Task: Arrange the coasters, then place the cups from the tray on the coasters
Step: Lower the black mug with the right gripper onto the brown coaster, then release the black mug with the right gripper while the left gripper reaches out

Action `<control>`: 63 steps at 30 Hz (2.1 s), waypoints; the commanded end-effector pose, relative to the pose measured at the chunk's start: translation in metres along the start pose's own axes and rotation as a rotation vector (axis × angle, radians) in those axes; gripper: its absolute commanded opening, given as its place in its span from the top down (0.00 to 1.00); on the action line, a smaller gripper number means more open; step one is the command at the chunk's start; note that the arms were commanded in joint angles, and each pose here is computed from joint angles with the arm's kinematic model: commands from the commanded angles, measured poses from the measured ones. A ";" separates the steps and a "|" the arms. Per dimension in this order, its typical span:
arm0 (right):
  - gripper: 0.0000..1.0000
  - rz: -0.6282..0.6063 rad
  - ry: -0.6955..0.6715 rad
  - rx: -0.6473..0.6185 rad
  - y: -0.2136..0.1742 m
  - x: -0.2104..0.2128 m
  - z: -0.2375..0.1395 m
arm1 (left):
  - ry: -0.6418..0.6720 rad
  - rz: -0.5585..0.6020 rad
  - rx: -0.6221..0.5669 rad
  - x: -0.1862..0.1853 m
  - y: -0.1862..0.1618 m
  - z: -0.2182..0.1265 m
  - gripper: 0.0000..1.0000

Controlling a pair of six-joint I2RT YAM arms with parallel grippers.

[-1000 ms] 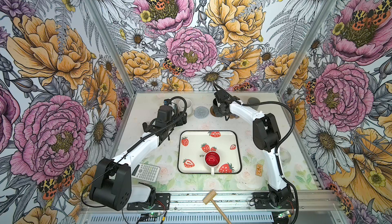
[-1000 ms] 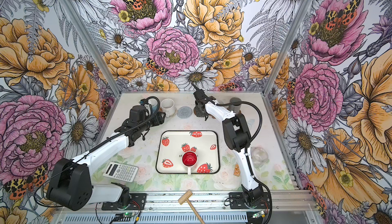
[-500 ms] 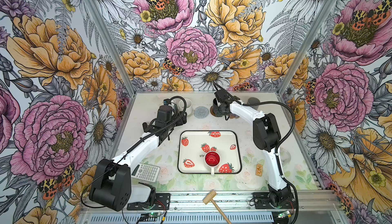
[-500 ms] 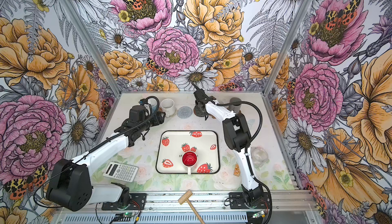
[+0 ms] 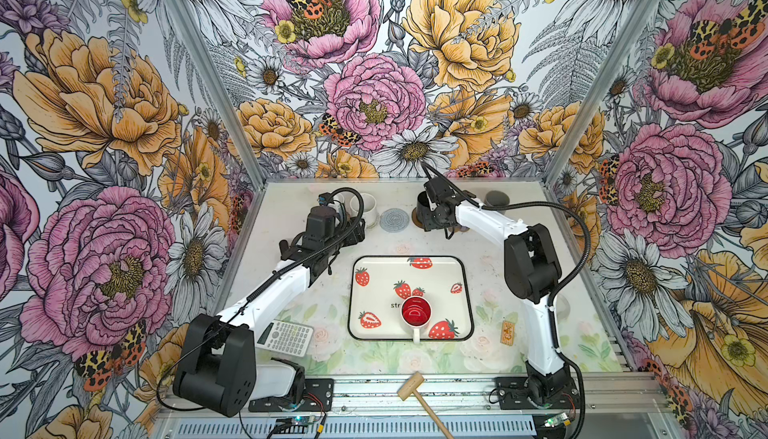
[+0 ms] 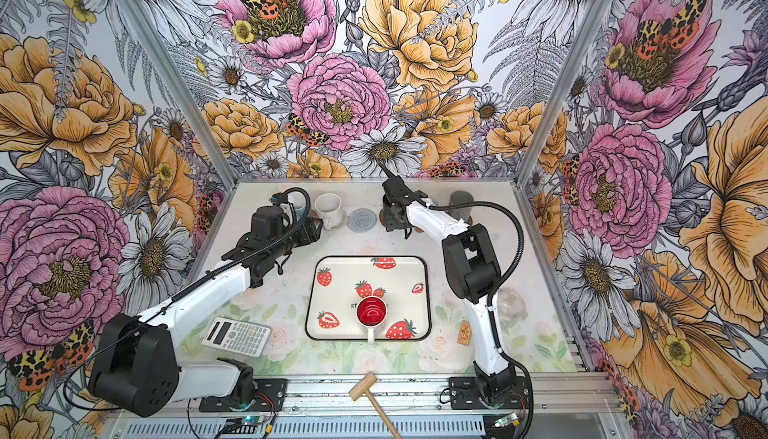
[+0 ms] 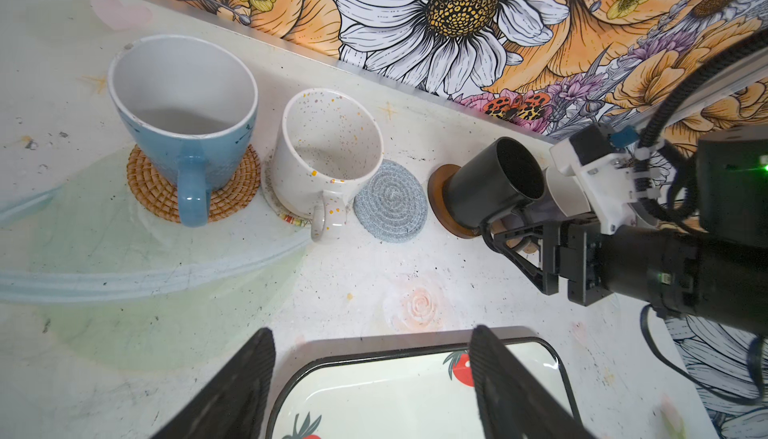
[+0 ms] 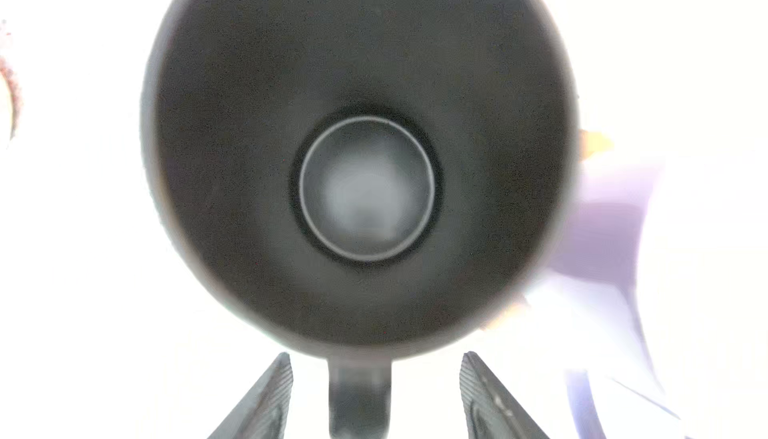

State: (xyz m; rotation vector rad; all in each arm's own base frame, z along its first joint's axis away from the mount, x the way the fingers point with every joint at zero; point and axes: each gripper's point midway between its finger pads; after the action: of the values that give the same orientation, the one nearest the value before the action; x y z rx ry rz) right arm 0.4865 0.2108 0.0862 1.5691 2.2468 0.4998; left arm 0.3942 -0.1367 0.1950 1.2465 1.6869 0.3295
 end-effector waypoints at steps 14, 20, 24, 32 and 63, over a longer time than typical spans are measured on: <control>0.28 0.057 -0.041 -0.304 0.015 0.015 -0.141 | 0.010 -0.013 -0.054 0.001 0.011 -0.020 0.25; 0.28 0.109 -0.071 -0.476 0.032 0.019 -0.205 | 0.023 0.004 -0.084 -0.005 0.017 -0.038 0.25; 0.29 0.185 -0.051 -0.518 0.020 0.018 -0.216 | 0.040 0.053 -0.117 -0.019 0.023 -0.062 0.25; 0.29 0.290 -0.059 -0.566 -0.012 0.004 -0.217 | -0.076 0.124 -0.177 -0.074 0.028 -0.106 0.25; 0.29 0.385 -0.036 -0.679 -0.055 -0.020 -0.247 | -0.127 0.585 0.291 -0.152 -0.138 -0.164 0.25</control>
State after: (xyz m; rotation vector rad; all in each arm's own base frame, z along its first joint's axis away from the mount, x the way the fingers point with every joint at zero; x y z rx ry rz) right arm 0.3302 0.1573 0.2711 1.5841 1.5423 1.1471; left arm 0.1875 -0.2861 0.2639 1.9093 1.2181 0.3173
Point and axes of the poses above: each gripper's point midway between its finger pads, its own z axis out along the fingers, its own x axis along the line the jaws close on, y = z × x, and after that the axes turned 8 degrees about -z, right-handed
